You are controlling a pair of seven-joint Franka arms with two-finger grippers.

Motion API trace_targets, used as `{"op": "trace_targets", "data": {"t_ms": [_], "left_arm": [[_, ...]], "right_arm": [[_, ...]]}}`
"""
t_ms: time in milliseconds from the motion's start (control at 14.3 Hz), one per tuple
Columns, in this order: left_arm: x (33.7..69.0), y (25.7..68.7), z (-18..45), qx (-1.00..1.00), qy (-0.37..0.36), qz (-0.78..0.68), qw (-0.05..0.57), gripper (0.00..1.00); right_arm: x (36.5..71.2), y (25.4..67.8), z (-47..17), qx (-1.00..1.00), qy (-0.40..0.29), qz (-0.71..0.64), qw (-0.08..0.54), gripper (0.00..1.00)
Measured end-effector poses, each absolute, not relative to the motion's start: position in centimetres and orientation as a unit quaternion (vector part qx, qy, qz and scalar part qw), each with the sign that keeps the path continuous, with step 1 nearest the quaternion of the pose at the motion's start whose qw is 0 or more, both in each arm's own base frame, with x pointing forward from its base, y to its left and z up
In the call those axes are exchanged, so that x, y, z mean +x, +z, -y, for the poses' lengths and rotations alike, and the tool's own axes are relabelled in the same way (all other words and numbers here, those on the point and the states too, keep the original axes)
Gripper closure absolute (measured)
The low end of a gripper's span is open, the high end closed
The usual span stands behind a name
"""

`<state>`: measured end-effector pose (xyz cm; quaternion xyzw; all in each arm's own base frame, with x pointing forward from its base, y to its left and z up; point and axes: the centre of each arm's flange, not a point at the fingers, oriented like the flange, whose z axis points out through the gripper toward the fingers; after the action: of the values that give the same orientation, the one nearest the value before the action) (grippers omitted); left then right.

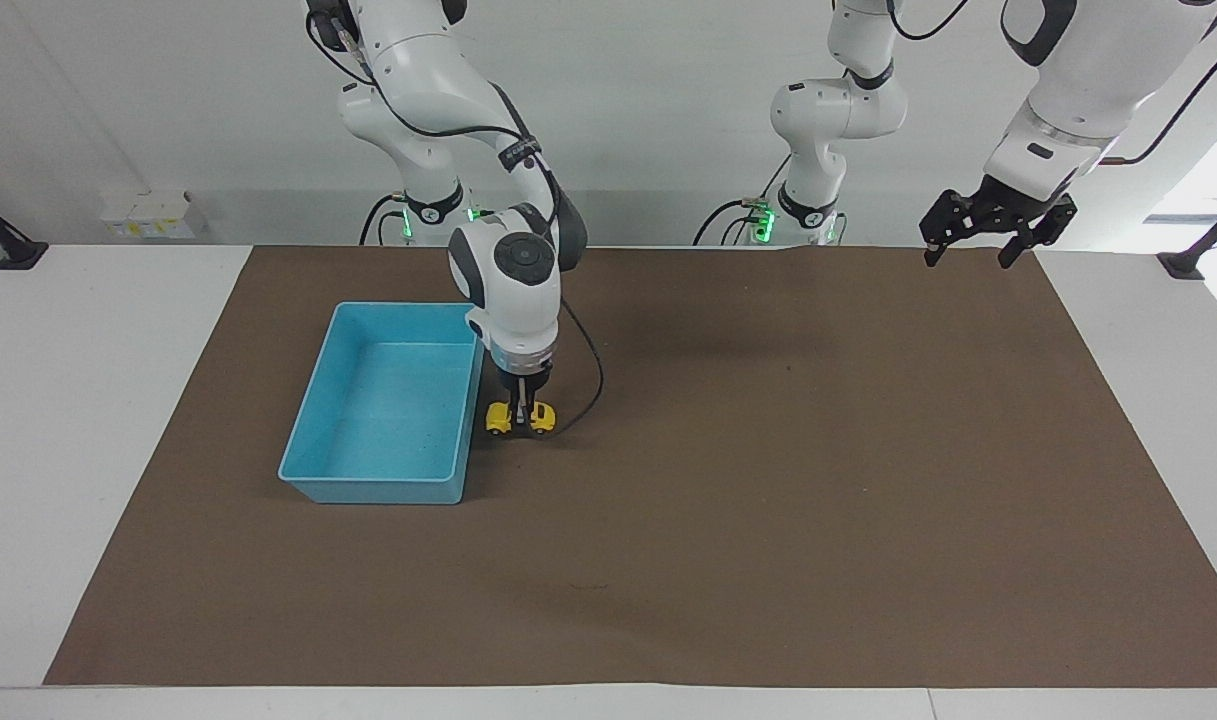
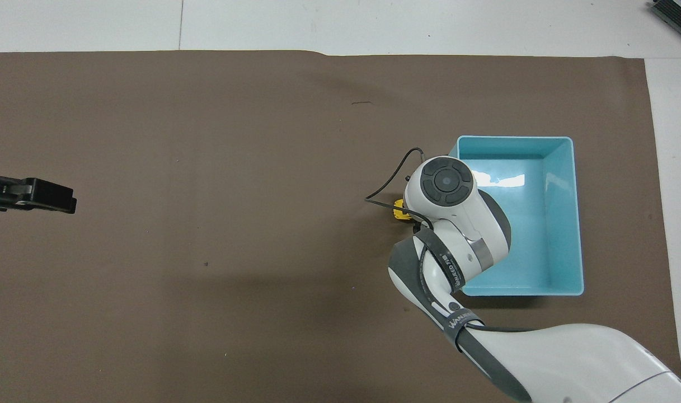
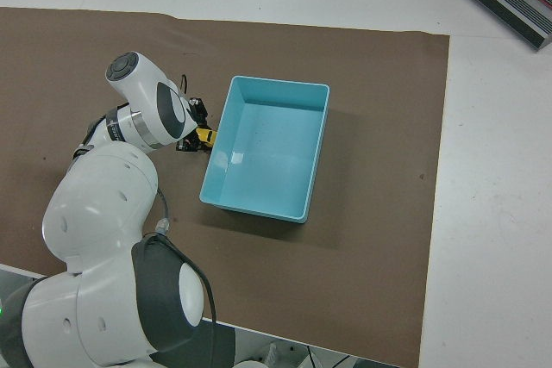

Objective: Wind up and store yellow beetle car
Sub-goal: 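Lift the car with the right gripper over the blue bin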

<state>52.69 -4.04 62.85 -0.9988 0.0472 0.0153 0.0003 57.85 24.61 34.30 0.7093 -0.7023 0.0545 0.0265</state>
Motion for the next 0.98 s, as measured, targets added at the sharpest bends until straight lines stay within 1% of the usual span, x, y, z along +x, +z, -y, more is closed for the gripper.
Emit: {"op": "trace_targets", "data": {"t_ms": [140,559,769,979], "left_arm": [[52.7,62.9,4.0,-0.999,0.015,-0.047,0.000,0.00],[52.7,62.9,4.0,-0.999,0.015,-0.047,0.000,0.00],[52.7,62.9,4.0,-0.999,0.014,-0.047,0.000,0.00],[52.8,62.9,4.0,-0.999,0.011,-0.046,0.000,0.00]], "right_arm": [[58.3,37.1,-24.6,0.731,0.061,0.679,0.022,0.55],[58.0,43.7,-22.3,0.824,0.076,0.561,0.015,0.55],[57.8,45.9,-21.0,0.864,0.077,0.497,0.012,0.55],[57.8,46.6,-20.2,0.899,0.073,0.432,0.016,0.55]]}}
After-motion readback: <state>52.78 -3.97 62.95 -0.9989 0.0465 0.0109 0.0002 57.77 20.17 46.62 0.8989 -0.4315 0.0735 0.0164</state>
